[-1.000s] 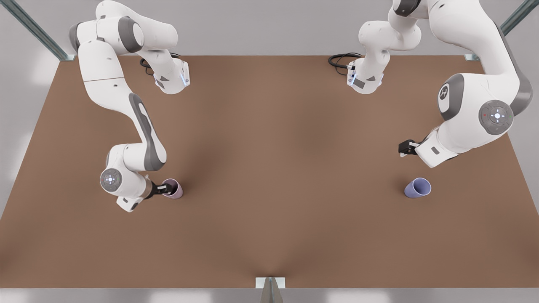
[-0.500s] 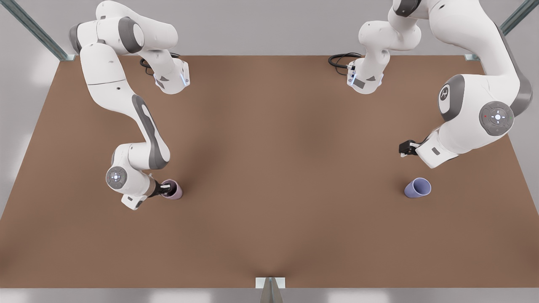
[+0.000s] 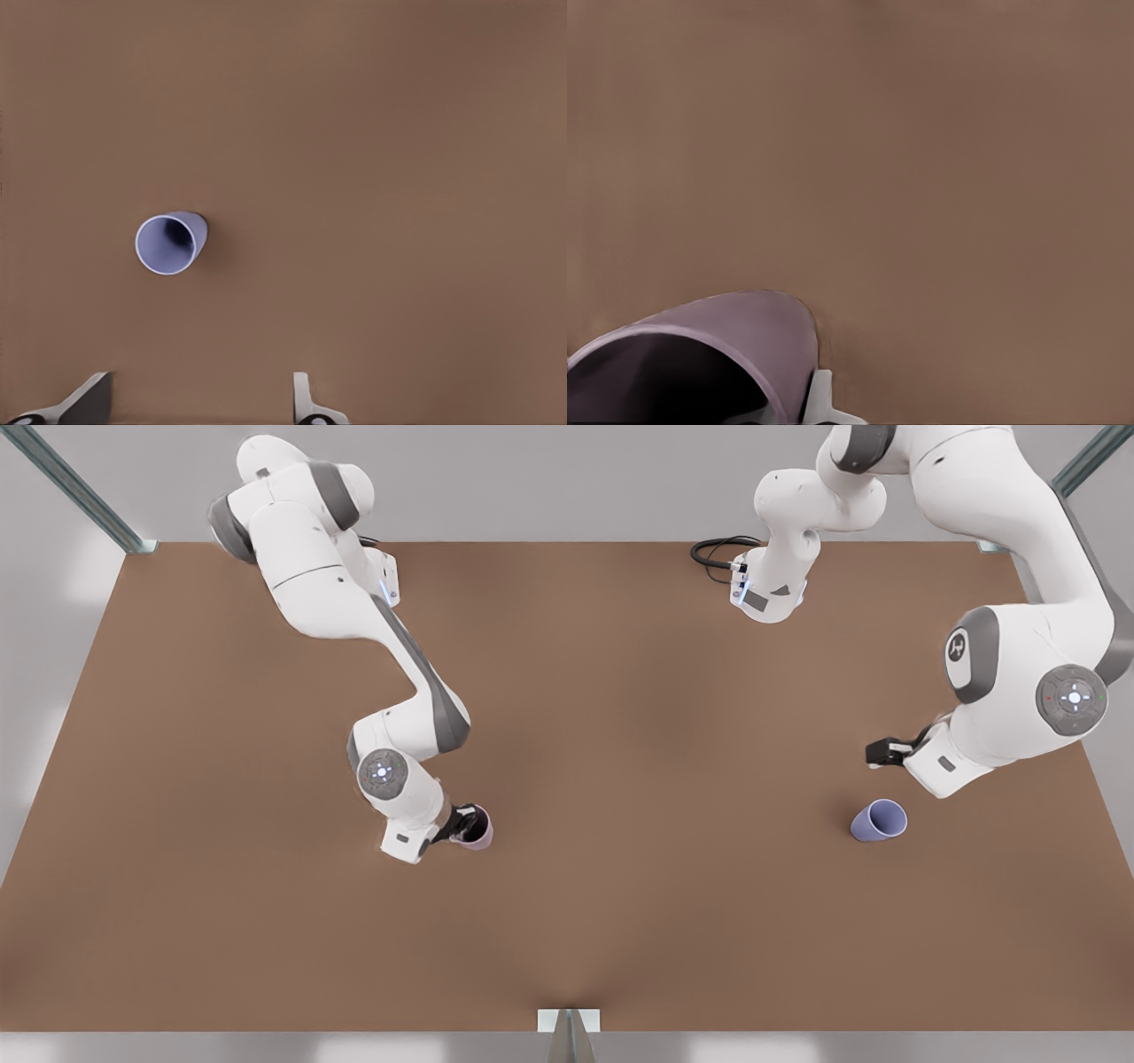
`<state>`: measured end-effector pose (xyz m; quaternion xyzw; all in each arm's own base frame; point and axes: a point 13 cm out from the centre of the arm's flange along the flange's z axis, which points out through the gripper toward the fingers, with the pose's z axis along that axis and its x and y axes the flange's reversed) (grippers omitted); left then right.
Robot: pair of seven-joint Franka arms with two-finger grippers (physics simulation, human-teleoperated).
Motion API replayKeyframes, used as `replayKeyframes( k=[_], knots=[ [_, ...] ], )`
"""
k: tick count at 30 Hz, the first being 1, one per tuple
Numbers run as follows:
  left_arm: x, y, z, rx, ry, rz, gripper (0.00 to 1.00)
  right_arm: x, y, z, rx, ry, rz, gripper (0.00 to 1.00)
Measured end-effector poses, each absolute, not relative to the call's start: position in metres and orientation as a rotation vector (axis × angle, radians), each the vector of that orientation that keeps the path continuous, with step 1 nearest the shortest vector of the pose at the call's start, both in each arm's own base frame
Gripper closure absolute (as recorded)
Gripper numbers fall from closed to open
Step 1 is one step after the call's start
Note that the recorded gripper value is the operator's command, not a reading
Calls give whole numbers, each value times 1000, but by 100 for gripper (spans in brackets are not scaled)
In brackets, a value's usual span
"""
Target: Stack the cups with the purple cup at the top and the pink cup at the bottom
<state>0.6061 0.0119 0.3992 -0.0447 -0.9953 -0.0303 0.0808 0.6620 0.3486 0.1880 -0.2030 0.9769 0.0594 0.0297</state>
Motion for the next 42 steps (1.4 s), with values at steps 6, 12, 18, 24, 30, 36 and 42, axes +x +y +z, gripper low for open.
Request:
replayKeyframes(
  k=[6, 12, 18, 24, 30, 36, 42],
  knots=[
    [630, 63, 333, -28, -2950, -132, 0, 653, 530, 172, -423, 2982, 339, 79],
    [644, 89, 283, 15, -2958, -138, 0, 651, 560, 125, -1, 3006, 413, 79],
    [642, 87, 270, 19, -2971, -113, 0, 642, 578, 108, 292, 2993, 442, 0],
    [586, 133, 232, 150, -2947, -37, 0, 643, 579, 112, 526, 2974, 465, 0],
    [598, 152, 196, 168, -3001, -39, 0, 643, 581, 116, 687, 2951, 475, 0],
    [608, 161, 179, 157, -3040, -53, 0, 643, 581, 125, 803, 2934, 480, 0],
    [600, 166, 147, 150, -3023, -54, 0, 714, 369, 365, 1042, 2793, 401, 0]
  ],
)
